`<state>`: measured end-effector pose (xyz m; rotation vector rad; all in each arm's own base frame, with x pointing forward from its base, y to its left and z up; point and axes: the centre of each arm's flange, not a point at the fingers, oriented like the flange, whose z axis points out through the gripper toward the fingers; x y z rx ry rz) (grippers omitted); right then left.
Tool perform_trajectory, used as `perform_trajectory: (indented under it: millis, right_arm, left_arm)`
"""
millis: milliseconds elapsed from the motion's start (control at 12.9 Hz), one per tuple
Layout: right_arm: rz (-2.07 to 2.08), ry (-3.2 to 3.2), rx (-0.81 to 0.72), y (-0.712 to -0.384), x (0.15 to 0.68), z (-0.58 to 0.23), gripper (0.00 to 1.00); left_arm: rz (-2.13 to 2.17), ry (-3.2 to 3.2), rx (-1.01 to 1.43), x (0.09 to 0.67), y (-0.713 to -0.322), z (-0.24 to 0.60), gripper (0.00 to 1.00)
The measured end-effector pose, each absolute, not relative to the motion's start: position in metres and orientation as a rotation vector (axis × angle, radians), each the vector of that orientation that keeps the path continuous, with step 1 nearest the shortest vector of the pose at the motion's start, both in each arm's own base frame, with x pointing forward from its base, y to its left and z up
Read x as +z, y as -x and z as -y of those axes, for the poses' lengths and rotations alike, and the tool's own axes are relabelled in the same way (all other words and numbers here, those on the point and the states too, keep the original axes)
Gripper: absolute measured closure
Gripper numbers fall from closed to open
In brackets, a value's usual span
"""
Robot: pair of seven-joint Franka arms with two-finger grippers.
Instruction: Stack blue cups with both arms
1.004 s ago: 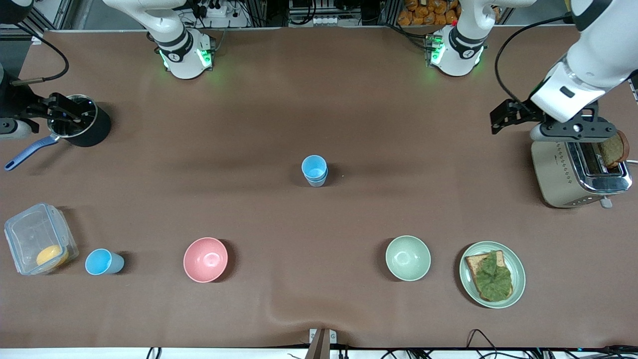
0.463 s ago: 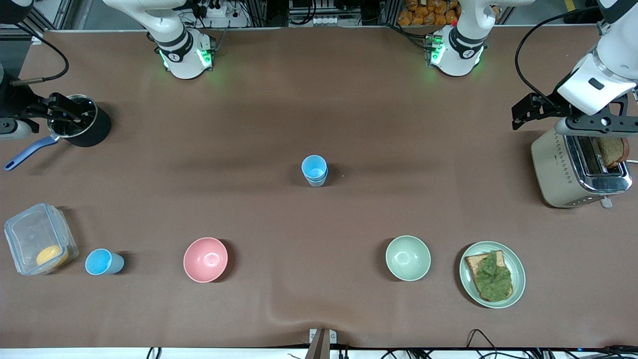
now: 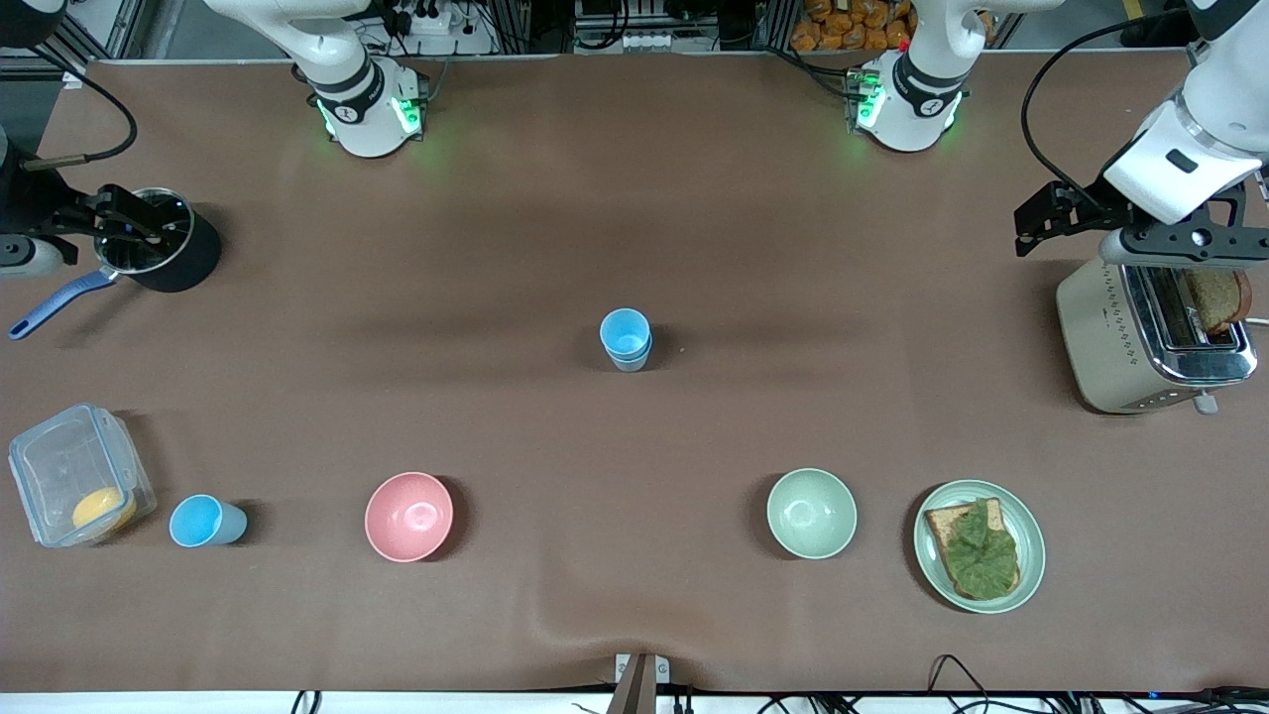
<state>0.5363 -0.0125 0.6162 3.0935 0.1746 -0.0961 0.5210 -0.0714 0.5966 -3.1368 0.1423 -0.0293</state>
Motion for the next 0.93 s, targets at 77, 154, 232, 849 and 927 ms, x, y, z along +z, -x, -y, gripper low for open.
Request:
perform_trajectory:
  millis: [77,154,232,849,927]
  right_arm:
    - [-0.175,-3.093,-0.096,-0.5363,0.6162,0.0125,0.00]
    - [-0.175,-3.093,-0.096,-0.5363,0.6162,0.0125,0.00]
    - [-0.175,-3.093,-0.096,-0.5363,0.6162,0.0125,0.00]
    - [-0.175,-3.093,-0.096,-0.5363,0.6162,0.0125,0.00]
    - [-0.175,-3.093,-0.096,-0.5363,0.6162,0.0125,0.00]
  left_arm:
    - [-0.143,3.137,-0.031,0.5973,-0.5207,0.0716,0.00]
    - [-0.142,3.137,-0.033,0.5978,-0.5205,0.0713,0.00]
    - [-0.141,3.137,-0.035,0.5984,-0.5204,0.0710,0.00]
    - [-0.130,3.137,-0.023,0.6030,-0.5188,0.0700,0.00]
    - [-0.130,3.137,-0.022,0.6029,-0.5187,0.0700,0.00]
